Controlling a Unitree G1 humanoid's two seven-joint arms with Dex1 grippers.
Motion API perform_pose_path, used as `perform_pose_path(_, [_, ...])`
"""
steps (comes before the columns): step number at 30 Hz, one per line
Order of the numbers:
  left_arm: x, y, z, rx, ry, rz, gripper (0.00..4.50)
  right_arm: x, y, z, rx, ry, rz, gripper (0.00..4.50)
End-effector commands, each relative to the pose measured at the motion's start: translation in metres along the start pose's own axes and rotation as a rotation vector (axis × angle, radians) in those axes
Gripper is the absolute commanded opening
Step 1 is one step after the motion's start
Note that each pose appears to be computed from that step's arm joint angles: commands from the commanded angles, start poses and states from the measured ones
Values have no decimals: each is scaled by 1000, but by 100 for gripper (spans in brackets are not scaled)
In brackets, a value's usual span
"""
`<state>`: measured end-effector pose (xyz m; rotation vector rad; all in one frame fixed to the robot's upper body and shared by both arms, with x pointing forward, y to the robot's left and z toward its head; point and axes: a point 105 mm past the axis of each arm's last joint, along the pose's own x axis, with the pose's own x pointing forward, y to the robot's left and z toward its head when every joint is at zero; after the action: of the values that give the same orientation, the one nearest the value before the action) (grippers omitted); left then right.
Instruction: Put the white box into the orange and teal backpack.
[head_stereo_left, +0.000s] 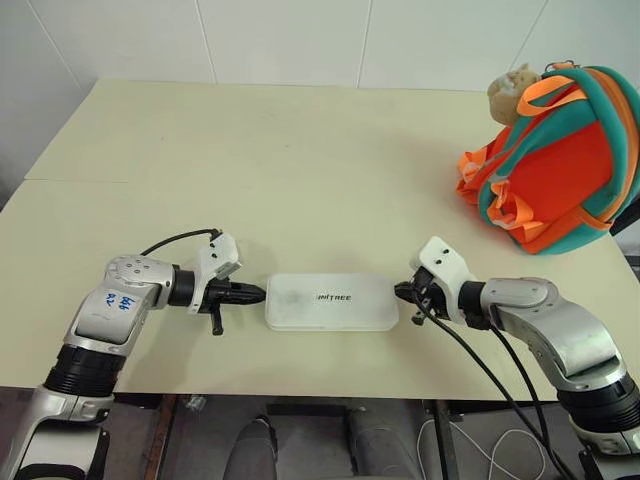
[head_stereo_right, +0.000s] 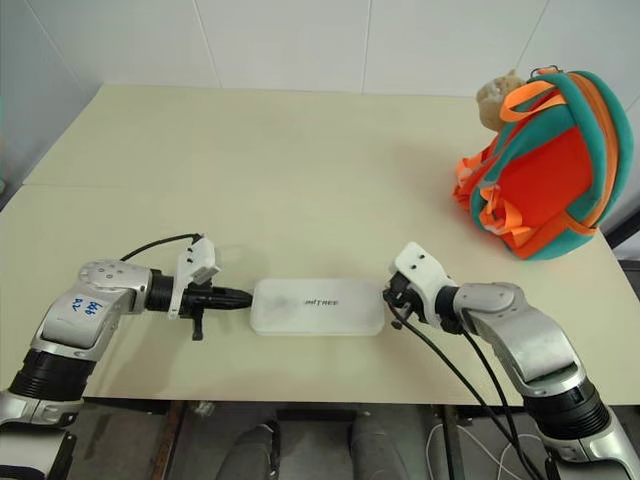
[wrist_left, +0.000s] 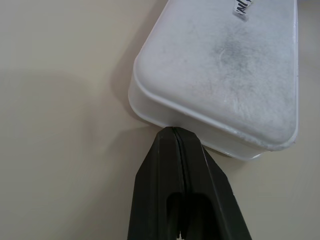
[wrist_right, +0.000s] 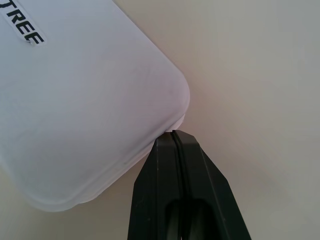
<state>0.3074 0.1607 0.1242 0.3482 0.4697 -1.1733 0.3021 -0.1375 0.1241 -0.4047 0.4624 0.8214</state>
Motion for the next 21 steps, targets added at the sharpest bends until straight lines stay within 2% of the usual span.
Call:
perform_pose_path(1, [11, -15, 12, 58, -28, -65, 0, 0, 24, 14, -66, -59, 112, 3])
perform_pose_path(8, [-11, 2, 19, 77, -53, 50, 0, -10, 4, 13, -100, -54, 21, 3])
perform_pose_path(12, [-19, 13, 12, 47, -27, 106, 0, -16, -9, 11, -118, -47, -25, 3])
perform_pose_path(13, [-21, 16, 9, 30, -13, 128, 18, -17, -11, 10, -123, -42, -33, 0])
perform_pose_path(16, [-27, 27, 4, -27, 14, 202, 87, -22, -21, 10, -129, -38, -73, 61])
perform_pose_path(21, [-34, 36, 8, -149, -43, 255, 237, -26, -32, 9, -136, -36, -120, 222])
